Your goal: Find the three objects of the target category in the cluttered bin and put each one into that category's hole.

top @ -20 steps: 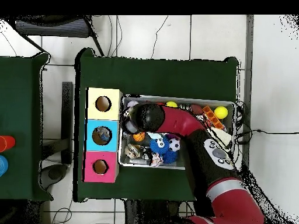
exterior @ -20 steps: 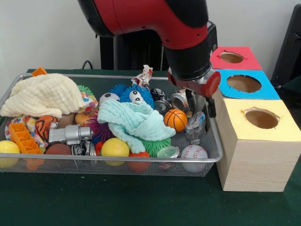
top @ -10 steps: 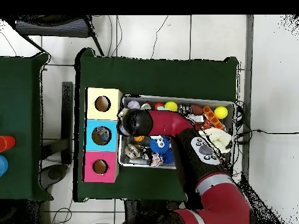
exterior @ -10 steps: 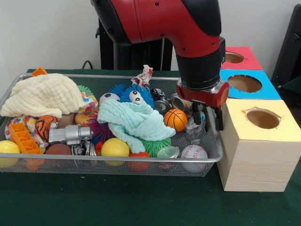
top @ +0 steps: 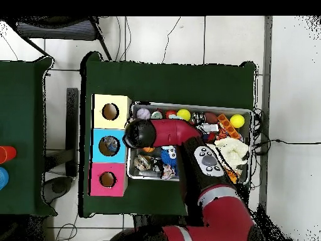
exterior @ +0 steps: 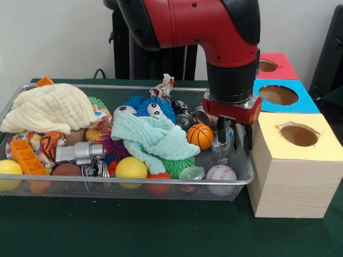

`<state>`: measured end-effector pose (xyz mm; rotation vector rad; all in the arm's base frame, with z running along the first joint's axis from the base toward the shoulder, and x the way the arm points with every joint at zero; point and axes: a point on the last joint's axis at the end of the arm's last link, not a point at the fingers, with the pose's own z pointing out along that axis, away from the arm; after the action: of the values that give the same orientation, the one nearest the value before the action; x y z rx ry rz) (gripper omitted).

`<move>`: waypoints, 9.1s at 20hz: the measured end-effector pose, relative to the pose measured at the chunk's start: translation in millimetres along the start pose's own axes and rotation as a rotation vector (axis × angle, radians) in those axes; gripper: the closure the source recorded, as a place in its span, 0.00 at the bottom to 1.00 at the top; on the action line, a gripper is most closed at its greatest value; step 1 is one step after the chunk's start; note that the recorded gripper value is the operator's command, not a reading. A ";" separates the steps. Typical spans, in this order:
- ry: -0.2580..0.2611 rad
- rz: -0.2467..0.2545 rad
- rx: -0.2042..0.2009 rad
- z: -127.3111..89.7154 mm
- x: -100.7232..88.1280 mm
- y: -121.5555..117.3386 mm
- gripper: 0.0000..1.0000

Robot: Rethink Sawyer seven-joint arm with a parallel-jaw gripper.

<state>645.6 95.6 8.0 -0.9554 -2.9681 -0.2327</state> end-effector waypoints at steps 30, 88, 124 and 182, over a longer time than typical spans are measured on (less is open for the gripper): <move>0.063 0.018 0.083 -14.8 -6.9 -19.1 0.00; 0.061 0.117 0.113 48.9 -8.3 -24.3 0.00; 0.379 0.304 -0.063 40.0 -48.3 -35.3 0.00; 0.444 -0.024 0.394 80.6 25.2 -50.5 0.00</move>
<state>598.3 81.5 -77.1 -0.7079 -2.4859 0.1244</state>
